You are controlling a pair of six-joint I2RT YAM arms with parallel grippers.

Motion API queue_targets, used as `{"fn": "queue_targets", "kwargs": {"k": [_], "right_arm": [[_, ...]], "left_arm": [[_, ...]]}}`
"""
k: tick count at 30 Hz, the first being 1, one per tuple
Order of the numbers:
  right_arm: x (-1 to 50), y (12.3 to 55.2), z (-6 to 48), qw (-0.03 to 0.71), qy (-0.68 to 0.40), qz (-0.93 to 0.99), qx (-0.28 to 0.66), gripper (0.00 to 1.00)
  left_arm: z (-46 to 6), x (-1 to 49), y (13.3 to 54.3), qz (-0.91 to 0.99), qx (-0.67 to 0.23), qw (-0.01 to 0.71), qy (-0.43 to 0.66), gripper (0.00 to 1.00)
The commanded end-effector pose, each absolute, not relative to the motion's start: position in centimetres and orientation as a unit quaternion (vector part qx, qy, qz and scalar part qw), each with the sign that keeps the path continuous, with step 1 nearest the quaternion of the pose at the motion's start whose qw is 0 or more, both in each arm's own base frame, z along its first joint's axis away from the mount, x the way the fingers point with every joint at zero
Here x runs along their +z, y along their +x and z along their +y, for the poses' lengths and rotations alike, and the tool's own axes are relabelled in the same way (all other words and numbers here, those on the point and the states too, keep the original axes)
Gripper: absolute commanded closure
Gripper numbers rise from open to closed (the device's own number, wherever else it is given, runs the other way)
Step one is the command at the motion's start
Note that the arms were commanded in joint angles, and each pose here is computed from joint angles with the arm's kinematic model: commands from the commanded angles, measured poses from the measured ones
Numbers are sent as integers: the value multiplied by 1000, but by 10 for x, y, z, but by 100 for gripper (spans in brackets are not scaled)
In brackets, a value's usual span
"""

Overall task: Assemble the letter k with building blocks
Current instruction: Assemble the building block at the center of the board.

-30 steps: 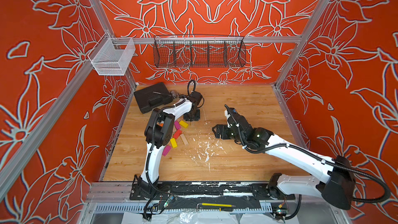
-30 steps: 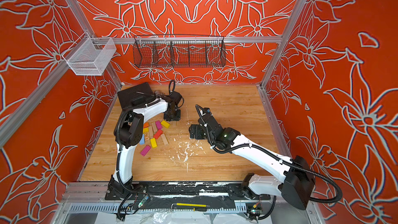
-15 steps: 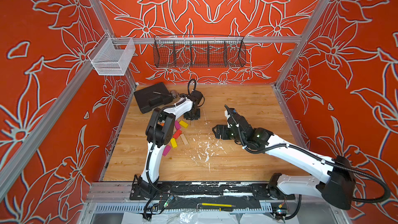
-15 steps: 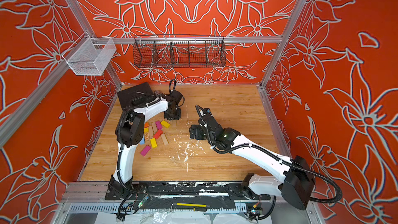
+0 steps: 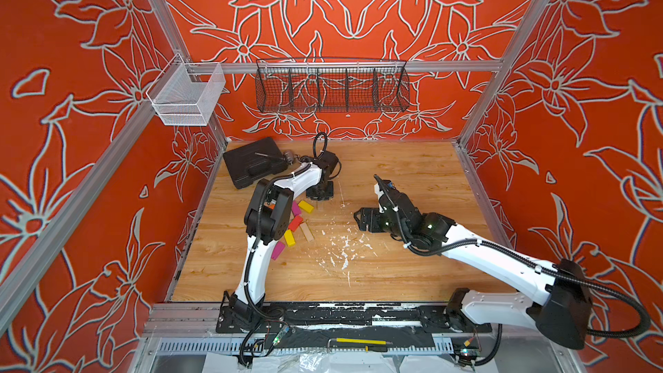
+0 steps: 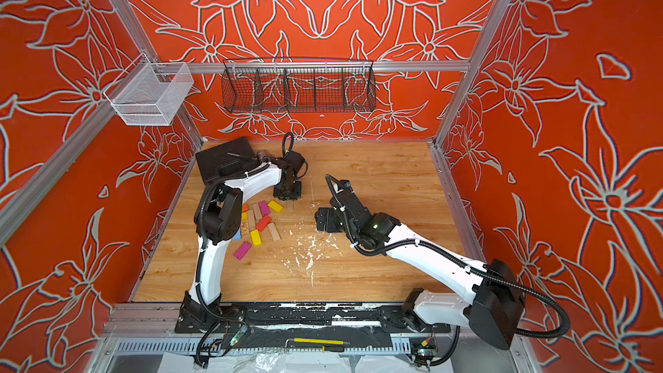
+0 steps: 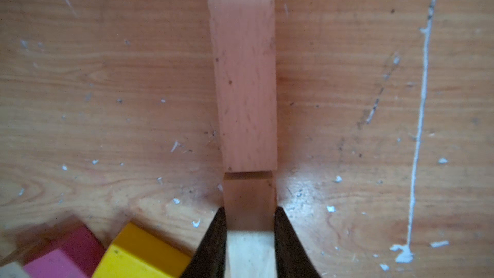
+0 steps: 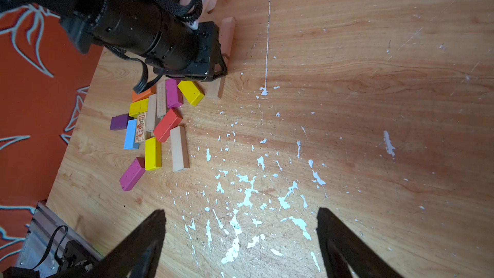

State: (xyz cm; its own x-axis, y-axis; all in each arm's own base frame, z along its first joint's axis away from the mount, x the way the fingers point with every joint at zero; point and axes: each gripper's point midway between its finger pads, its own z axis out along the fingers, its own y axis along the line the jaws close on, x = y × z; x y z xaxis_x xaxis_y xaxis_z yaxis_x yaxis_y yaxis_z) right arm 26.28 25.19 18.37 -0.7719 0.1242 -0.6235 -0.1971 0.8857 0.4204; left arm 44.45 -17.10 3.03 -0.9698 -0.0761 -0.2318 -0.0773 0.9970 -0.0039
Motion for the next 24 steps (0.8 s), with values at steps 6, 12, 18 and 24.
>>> {"fn": "queue_targets", "kwargs": {"k": [6, 12, 18, 24], "right_arm": [[184, 265, 251, 339, -12, 912, 229, 10], [183, 266, 251, 339, -11, 913, 227, 10], [182, 267, 253, 337, -12, 914, 227, 10], [182, 268, 255, 336, -13, 914, 228, 10]], "left_arm": [[-167, 26, 447, 993, 13, 109, -43, 71], [-166, 27, 449, 993, 14, 108, -45, 71], [-164, 29, 450, 993, 17, 111, -47, 71], [-165, 29, 451, 993, 12, 109, -49, 72]]}}
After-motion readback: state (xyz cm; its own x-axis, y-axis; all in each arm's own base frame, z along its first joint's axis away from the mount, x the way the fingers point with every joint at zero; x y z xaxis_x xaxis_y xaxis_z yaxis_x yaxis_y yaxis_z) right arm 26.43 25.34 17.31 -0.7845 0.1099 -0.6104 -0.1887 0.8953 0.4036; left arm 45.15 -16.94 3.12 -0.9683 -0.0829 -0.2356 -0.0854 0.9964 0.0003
